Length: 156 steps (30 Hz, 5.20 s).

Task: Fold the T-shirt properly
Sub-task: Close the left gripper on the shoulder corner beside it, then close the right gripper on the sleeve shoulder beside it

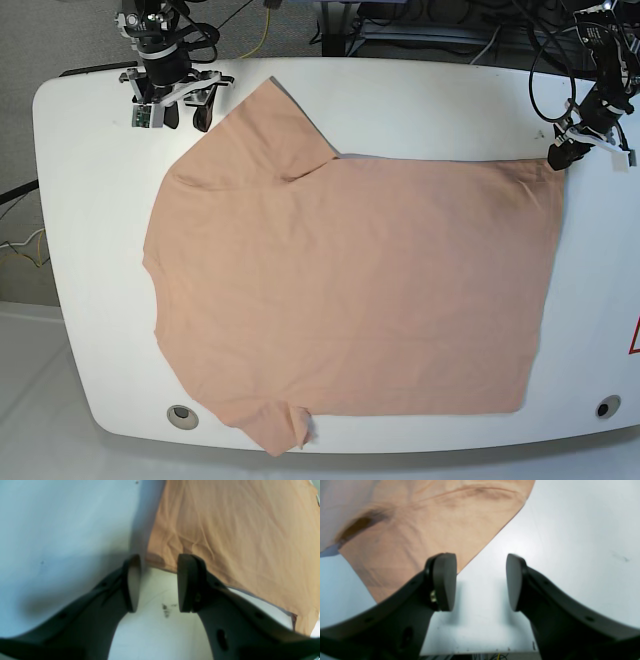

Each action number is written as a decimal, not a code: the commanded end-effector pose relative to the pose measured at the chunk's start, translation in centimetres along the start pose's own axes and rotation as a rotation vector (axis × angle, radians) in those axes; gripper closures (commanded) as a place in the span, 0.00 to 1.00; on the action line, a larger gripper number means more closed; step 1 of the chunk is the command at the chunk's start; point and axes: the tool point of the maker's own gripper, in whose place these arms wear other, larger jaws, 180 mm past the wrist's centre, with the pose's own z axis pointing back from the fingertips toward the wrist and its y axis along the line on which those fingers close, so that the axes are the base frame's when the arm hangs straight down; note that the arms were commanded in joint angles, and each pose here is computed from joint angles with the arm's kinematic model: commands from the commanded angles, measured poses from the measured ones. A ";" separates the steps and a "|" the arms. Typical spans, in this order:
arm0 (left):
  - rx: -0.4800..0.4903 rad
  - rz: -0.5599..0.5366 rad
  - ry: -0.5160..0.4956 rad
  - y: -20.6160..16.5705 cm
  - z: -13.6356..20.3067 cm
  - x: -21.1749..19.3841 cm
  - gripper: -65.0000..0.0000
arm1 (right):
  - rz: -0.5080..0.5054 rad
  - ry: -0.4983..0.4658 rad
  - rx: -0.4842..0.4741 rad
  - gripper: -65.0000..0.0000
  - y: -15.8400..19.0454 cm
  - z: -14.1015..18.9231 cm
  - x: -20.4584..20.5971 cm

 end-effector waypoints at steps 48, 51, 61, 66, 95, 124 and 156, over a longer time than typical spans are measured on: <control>-0.034 -0.031 -0.097 -1.2 -0.3 2.7 0.75 | 0.007 -0.039 0.022 0.52 0.2 0.3 1.0; -0.031 -0.033 -0.103 -1.0 -0.2 2.9 0.67 | 0.000 -0.032 0.048 0.52 0.5 0.4 0.8; -0.043 -0.050 -0.056 -1.7 -0.9 1.8 0.61 | -0.030 -0.035 0.067 0.52 0.6 0.3 1.2; -0.047 -0.053 -0.047 -1.9 -1.0 1.6 0.69 | -0.030 -0.040 0.078 0.52 0.6 0.4 1.4; -0.024 -0.022 -0.009 -0.9 -0.9 1.1 0.66 | -0.063 -0.014 0.057 0.52 -0.4 0.0 1.7; -0.026 -0.035 0.022 -1.1 -1.3 0.3 1.00 | -0.070 -0.007 0.051 0.52 -0.8 -0.1 1.1; -0.025 -0.039 0.088 -1.1 -0.8 -1.0 1.00 | -0.167 0.041 0.040 0.52 -2.0 -2.0 0.2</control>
